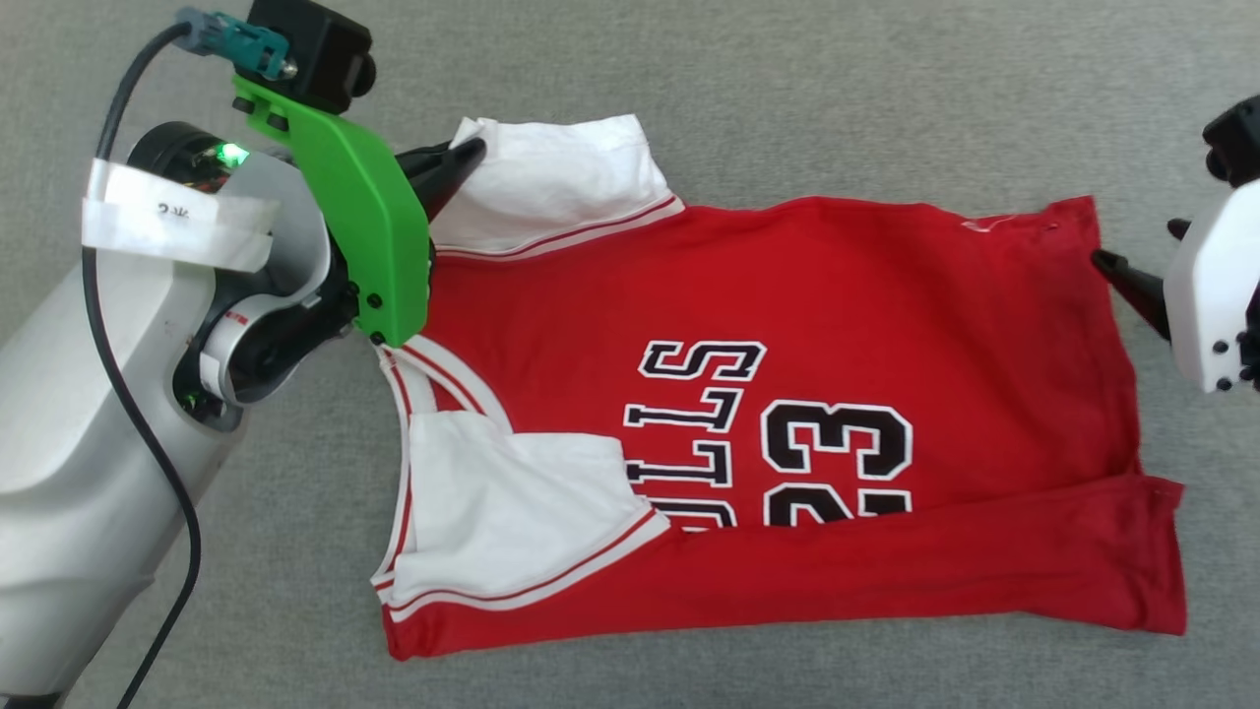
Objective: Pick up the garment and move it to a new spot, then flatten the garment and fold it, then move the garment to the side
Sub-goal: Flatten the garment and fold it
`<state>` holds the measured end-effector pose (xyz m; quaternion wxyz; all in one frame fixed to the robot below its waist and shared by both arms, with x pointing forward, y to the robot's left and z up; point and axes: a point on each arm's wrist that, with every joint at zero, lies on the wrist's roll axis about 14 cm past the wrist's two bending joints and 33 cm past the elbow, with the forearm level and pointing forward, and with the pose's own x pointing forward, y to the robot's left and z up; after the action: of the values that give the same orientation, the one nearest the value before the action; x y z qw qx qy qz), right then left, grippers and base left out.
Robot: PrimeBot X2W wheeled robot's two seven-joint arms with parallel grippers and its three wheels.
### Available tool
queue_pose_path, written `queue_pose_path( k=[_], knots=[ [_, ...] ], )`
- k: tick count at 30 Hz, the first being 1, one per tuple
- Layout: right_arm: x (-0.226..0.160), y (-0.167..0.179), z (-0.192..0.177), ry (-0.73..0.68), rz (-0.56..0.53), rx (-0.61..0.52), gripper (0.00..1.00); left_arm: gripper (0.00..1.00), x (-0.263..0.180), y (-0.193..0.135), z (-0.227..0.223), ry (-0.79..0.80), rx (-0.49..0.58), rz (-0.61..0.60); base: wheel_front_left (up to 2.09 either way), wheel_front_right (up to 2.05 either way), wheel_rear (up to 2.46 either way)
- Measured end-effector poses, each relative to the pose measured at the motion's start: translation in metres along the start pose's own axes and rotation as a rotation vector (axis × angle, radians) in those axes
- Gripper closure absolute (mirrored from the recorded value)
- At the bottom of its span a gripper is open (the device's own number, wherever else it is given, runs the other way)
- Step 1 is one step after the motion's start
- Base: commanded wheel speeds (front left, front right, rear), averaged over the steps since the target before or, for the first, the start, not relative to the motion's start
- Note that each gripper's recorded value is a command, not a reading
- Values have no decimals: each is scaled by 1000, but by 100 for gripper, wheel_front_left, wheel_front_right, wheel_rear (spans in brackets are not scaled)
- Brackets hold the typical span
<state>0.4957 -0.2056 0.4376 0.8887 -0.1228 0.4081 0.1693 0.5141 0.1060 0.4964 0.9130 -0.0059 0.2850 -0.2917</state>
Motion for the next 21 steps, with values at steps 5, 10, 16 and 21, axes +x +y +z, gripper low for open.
queue_pose_path(
  k=[5, 10, 16, 21],
  knots=[
    [28, -3, -2, 89, 15, -25, 0, 100, -2, 2, -8, 6, 4, 6, 0, 0, 0],
    [56, 4, -12, 161, 44, -36, 0, 100, -4, 10, -19, 22, -2, 27, 0, 0, 0],
    [74, 10, -16, 190, 73, -57, 0, 100, -4, 17, -27, 28, -18, 41, 0, 0, 0],
    [78, 16, -23, 218, 97, -65, 100, 100, -1, 19, -34, 37, -34, 45, 0, 0, 0]
  ],
)
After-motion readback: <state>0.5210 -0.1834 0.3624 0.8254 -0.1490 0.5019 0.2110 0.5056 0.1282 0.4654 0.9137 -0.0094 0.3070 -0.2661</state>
